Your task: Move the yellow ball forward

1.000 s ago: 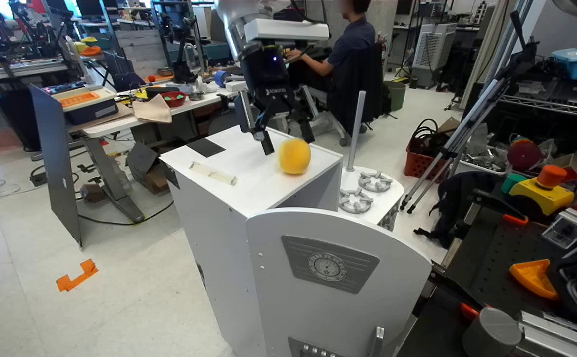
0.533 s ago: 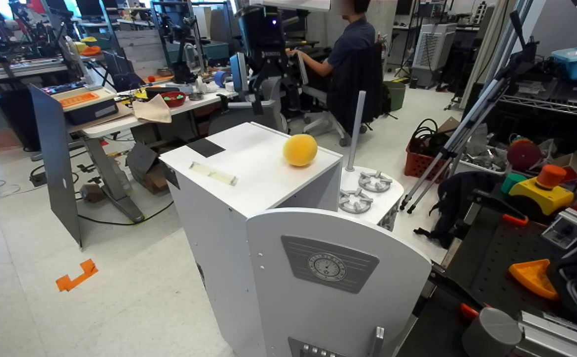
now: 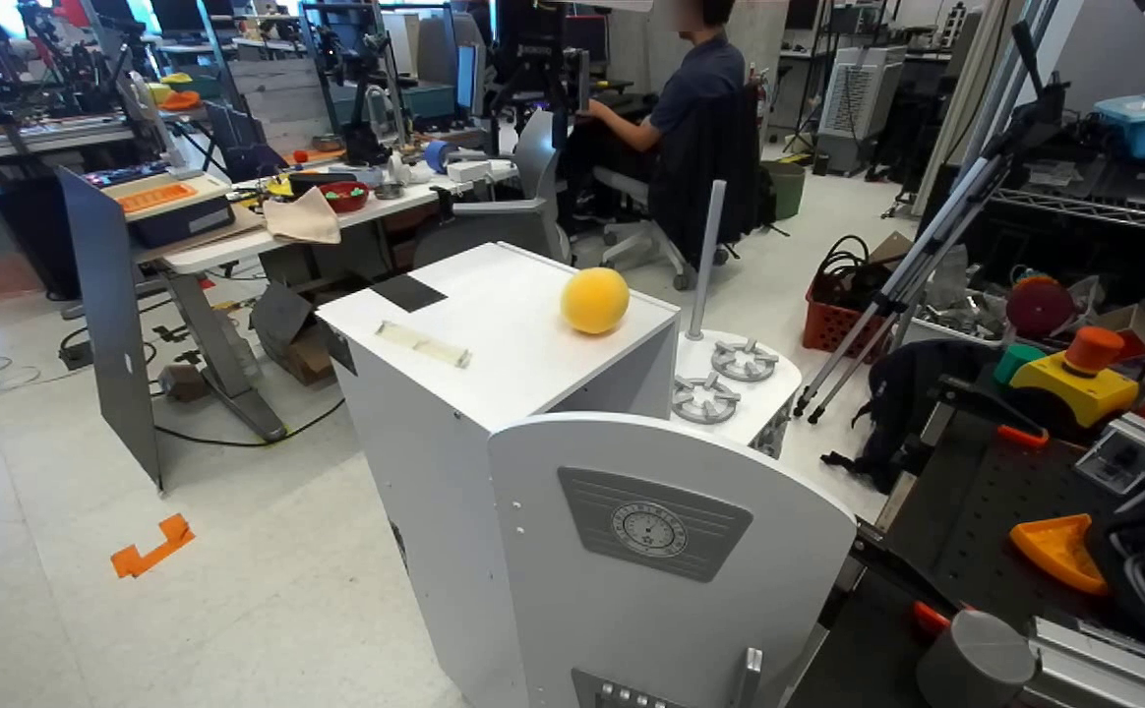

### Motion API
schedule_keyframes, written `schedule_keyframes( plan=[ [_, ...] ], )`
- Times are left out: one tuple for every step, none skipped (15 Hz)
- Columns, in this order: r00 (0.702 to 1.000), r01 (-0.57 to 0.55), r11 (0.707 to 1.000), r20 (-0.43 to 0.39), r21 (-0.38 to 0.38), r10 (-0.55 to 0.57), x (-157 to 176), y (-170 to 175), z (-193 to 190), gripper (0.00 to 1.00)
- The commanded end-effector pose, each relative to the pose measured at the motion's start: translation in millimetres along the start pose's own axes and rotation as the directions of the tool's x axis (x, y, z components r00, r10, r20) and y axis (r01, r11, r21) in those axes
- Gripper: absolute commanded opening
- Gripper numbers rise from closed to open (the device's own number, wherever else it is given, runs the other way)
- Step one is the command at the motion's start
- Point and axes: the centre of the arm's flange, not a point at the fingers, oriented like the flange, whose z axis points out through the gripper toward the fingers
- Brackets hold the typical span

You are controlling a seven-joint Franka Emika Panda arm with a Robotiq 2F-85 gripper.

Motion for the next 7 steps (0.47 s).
schedule_keyframes(
  plan=[
    [0.994,0.004,1.0,-0.108,-0.007,-0.005,-65,34,2,1.0],
    [0.998,-0.004,1.0,-0.065,0.0,0.004,9,13,0,1.0],
    [0.997,-0.008,1.0,-0.081,-0.001,0.008,11,19,2,1.0],
    [0.996,-0.011,1.0,-0.088,-0.001,0.011,12,23,4,1.0],
    [0.996,-0.012,1.0,-0.09,-0.002,0.012,13,24,5,1.0],
    [0.996,-0.012,1.0,-0.09,-0.002,0.012,13,24,5,1.0],
    [0.996,-0.011,1.0,-0.09,-0.001,0.011,13,24,4,1.0]
  ],
)
